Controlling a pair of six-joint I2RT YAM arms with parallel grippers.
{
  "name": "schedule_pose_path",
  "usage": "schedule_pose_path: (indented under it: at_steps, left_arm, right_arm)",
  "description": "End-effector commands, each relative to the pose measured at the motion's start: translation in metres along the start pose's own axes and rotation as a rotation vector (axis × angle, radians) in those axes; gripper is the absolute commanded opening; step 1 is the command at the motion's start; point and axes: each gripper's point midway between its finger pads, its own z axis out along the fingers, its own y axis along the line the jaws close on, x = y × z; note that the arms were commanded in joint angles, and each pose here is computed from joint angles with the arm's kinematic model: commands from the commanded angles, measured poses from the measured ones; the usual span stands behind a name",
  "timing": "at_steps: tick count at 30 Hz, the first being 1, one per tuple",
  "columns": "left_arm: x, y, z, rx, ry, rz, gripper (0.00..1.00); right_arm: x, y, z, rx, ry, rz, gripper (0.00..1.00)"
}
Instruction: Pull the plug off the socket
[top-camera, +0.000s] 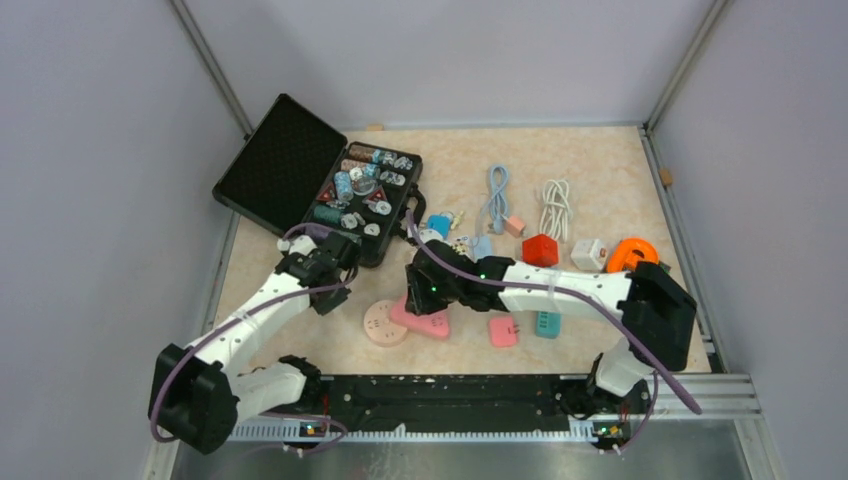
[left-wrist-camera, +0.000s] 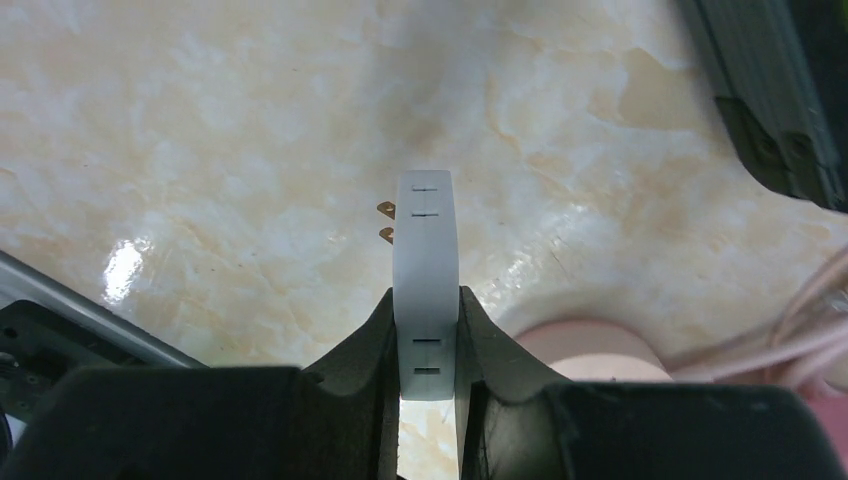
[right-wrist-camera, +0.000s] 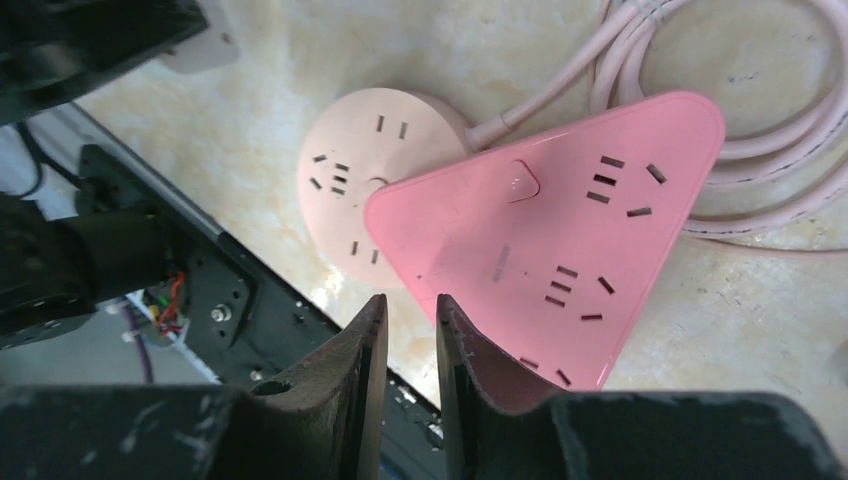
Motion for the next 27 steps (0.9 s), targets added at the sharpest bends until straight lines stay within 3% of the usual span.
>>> schedule_pose_path:
  at_steps: [1, 8, 12, 16, 23, 27]
  left_arm:
    - [-0.005, 0.005, 0.014, -0.056, 0.005, -0.002, 0.15]
    - [0.004, 0.007, 0.031, -0.113, 0.06, 0.025, 0.3]
    - [0.002, 0.002, 0.033, -0.106, 0.056, 0.024, 0.56]
    - [-0.004, -0.005, 0.03, -0.082, 0.049, 0.029, 0.69]
    - [-0.019, -0.036, 0.005, 0.086, 0.046, 0.069, 0.81]
    - [-0.017, -0.065, -0.022, 0.294, 0.088, 0.133, 0.92]
  right_arm:
    - [-0.04, 0.018, -0.034, -0.101, -0.146, 0.024, 0.24]
    - [-0.046, 0.005, -0.053, -0.098, -0.19, 0.054, 0.25]
    - [-0.046, -0.003, -0.057, -0.091, -0.198, 0.064, 0.25]
    - [-0.043, -0.009, -0.058, -0.083, -0.196, 0.073, 0.26]
    - [-0.034, -0.021, -0.057, -0.064, -0.188, 0.097, 0.27]
    - [-0.03, -0.028, -0.055, -0.051, -0.183, 0.116, 0.4]
